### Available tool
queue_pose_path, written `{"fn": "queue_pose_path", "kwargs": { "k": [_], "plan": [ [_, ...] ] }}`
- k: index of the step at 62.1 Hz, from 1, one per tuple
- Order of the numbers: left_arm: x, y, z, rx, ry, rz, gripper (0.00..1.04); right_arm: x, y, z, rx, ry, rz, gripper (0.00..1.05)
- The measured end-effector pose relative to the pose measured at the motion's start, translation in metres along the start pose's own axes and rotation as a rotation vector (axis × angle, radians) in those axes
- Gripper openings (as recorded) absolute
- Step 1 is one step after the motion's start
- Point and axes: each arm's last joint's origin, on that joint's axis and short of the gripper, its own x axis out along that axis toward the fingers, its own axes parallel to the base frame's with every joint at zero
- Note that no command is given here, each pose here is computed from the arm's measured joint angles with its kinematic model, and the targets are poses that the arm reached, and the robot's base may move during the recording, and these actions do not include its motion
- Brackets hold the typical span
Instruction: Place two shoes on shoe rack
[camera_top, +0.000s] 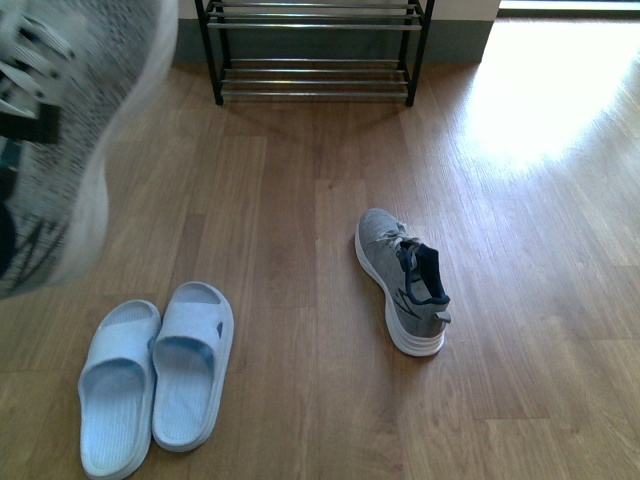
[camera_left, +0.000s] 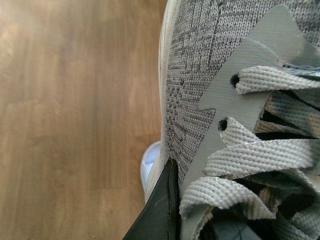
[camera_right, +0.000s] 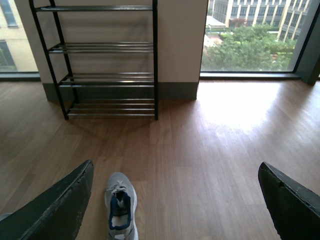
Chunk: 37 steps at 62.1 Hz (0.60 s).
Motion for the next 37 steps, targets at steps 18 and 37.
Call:
{"fn": "queue_pose_path", "kwargs": {
  "k": [18, 37],
  "plan": [
    [-0.051, 0.010, 0.009, -0.015, -0.162, 0.072, 0.02, 0.000, 0.000, 0.000, 0.000, 0.000, 0.000, 0.96],
    [-0.050, 0.009, 0.007, -0.005, -0.155, 0.071, 0.02, 0.000, 0.000, 0.000, 0.000, 0.000, 0.000, 0.96]
  ]
}}
